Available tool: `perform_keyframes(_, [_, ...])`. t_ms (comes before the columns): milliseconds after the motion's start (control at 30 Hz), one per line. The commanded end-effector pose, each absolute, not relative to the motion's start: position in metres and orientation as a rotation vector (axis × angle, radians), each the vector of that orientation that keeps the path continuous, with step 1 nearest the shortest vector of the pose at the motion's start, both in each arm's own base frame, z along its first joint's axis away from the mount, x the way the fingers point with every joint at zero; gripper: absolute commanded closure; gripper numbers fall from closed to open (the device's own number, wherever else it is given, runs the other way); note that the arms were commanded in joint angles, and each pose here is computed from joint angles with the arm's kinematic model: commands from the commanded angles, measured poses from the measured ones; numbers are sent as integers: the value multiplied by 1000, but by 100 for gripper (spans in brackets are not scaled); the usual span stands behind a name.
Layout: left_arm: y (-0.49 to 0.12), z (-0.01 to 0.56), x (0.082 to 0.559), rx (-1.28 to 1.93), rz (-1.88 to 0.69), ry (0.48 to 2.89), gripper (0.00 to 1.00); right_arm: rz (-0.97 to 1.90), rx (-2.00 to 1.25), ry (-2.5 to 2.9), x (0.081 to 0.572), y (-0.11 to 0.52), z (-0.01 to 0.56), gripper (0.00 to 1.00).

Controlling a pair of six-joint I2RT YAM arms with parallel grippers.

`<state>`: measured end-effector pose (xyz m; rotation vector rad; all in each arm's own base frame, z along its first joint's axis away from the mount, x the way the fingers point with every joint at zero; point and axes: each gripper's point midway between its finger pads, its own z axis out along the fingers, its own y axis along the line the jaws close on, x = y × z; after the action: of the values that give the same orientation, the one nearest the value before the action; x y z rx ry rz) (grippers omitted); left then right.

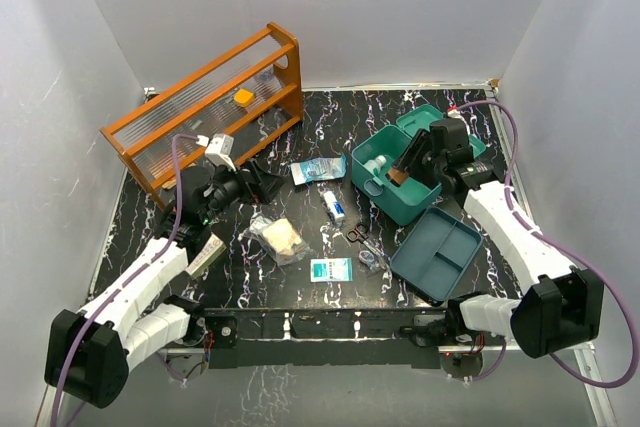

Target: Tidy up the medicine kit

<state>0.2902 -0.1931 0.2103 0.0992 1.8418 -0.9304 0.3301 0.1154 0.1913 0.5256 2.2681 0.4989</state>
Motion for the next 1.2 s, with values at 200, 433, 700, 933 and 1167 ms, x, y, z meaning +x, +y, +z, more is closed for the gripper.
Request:
perform_keyframes(200, [-196,229,297,137,-920,1805,7,322,558,2226,359,82,186,60])
perform_keyframes(433, [-197,225,307,117,-907,1825,7,364,574,2225,372,90,171,60])
perform_keyframes(700, [-203,213,314,112,-921,1866,7,418,624,2294,377,102,138,60])
perform_keyframes(933, [-204,210,312,112,-934,1876,7,474,616,2362,380,118,120,59])
perform_keyframes(1167, [-207,205,309,115,-956,1877,7,517,654,2395,390,139,108,57])
